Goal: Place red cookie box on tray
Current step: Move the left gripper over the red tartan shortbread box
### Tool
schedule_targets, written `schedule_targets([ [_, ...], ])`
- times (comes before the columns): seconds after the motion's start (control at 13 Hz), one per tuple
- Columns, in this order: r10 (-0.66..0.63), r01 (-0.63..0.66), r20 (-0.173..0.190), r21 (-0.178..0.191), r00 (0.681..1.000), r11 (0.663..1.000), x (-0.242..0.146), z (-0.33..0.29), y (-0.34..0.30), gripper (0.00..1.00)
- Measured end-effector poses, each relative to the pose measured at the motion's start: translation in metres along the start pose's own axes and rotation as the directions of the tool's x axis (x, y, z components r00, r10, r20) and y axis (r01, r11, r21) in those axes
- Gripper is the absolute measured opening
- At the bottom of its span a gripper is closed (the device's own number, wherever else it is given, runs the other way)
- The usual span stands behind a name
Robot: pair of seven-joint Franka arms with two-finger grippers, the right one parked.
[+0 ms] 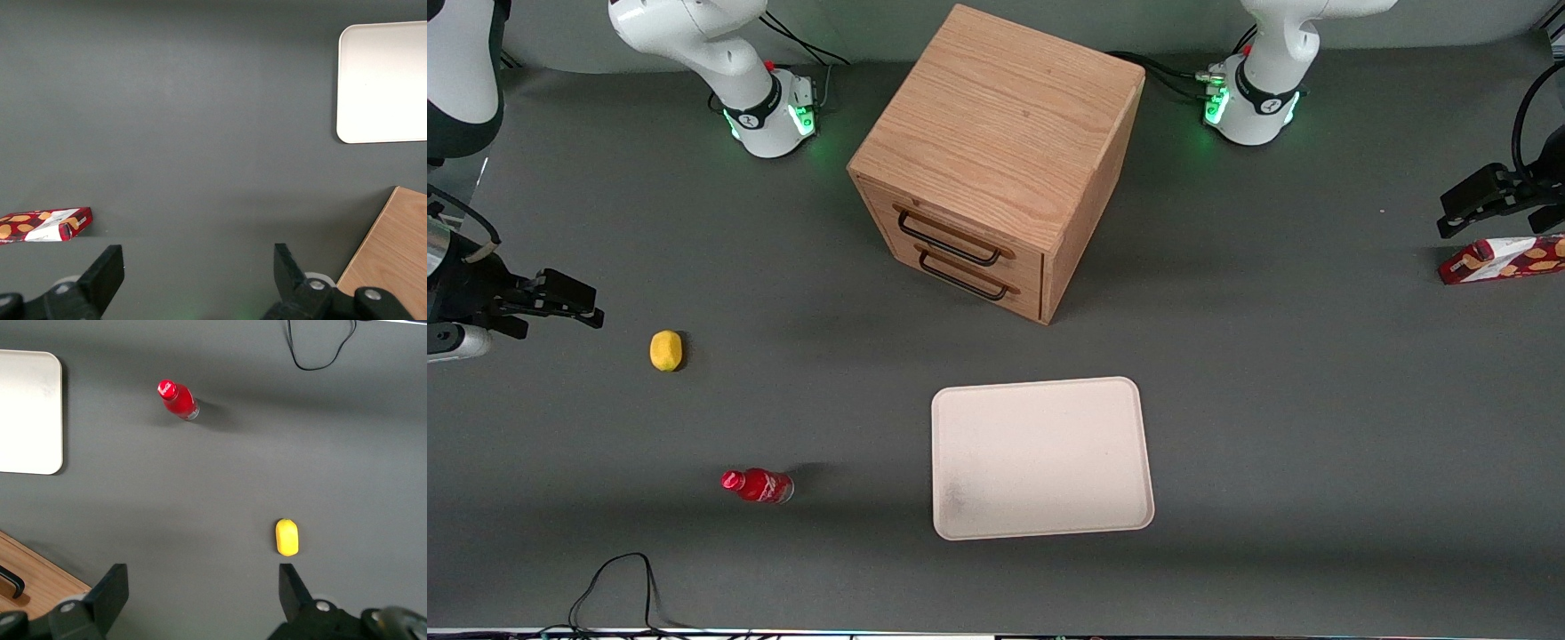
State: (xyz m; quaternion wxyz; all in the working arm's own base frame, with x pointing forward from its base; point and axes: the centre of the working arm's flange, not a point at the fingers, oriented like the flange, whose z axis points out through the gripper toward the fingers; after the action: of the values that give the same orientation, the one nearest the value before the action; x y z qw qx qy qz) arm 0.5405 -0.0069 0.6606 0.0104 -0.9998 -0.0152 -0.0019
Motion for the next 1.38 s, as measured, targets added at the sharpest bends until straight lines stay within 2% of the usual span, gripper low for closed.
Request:
schedule_targets([
  [0.46,-0.003,0.003,0.010,0.001,1.000,1.000,-0.001,0.001,-0.002,1.00],
  [0.69,-0.041,0.041,0.018,0.002,0.999,0.999,-0.001,0.002,-0.022,1.00],
  [1.08,-0.186,0.186,0.024,0.003,0.982,0.983,-0.008,0.005,-0.109,1.00],
  [1.38,-0.342,0.343,0.043,0.005,0.939,0.940,-0.028,0.015,-0.197,1.00],
])
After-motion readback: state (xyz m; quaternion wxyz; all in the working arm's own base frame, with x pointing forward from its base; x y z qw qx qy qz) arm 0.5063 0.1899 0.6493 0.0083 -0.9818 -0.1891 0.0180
